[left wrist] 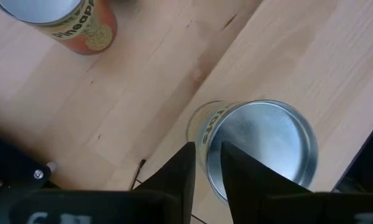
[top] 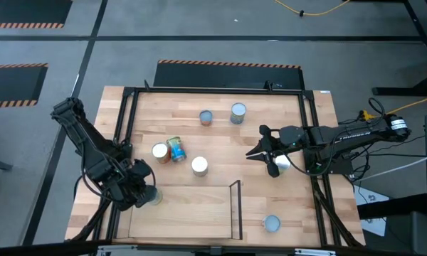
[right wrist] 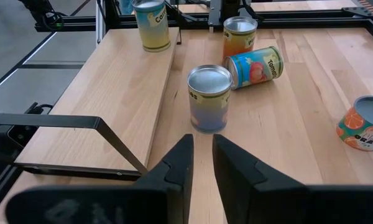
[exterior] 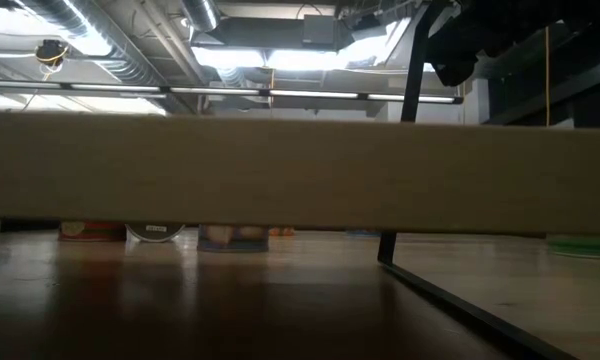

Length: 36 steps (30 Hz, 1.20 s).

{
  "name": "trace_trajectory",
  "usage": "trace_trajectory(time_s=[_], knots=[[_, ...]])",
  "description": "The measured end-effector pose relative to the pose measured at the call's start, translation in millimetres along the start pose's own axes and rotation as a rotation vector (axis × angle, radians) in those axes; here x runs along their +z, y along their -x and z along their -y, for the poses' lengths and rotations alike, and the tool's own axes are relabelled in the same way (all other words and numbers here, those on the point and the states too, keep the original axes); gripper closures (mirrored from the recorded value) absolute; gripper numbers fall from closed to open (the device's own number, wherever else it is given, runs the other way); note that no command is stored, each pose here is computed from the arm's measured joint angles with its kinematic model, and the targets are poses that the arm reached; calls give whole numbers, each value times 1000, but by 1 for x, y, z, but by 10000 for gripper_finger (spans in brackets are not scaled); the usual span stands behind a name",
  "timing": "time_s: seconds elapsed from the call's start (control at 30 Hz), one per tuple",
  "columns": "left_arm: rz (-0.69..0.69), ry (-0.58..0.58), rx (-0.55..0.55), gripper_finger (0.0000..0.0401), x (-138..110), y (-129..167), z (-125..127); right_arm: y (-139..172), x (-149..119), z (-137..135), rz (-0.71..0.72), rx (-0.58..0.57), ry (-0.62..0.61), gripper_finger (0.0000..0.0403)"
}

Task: Pick and place cans onto a shelf
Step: Put the canned carrot on the shelf, then put the small canned carrot on the shelf

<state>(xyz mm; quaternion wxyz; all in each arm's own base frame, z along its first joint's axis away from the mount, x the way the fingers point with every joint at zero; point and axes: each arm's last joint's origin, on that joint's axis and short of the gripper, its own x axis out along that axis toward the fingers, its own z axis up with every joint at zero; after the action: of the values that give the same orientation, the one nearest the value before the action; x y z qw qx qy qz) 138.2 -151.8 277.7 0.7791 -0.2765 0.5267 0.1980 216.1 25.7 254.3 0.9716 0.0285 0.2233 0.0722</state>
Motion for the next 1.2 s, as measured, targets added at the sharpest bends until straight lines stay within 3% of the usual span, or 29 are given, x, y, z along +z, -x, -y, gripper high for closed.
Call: trace_trajectory(time_s=[0.37,0.47,0.63,0.8,1.0,1.2], knots=[[46,24,-75,333,6,16,9,0,0,-1,-1,16,-1,338],[147,18,-99,330,11,16,12,2,2,-4,-19,117,-12,338],[339,-87,-163,332,26,16,24,10,11,-13,-14,381,-94,338],[479,-180,-200,334,43,18,33,13,5,-27,-137,575,-237,338],[541,-266,-207,334,57,16,40,16,-11,-53,-320,556,-329,338],[540,-271,-213,334,64,15,40,22,-21,-77,-424,521,-406,338]])
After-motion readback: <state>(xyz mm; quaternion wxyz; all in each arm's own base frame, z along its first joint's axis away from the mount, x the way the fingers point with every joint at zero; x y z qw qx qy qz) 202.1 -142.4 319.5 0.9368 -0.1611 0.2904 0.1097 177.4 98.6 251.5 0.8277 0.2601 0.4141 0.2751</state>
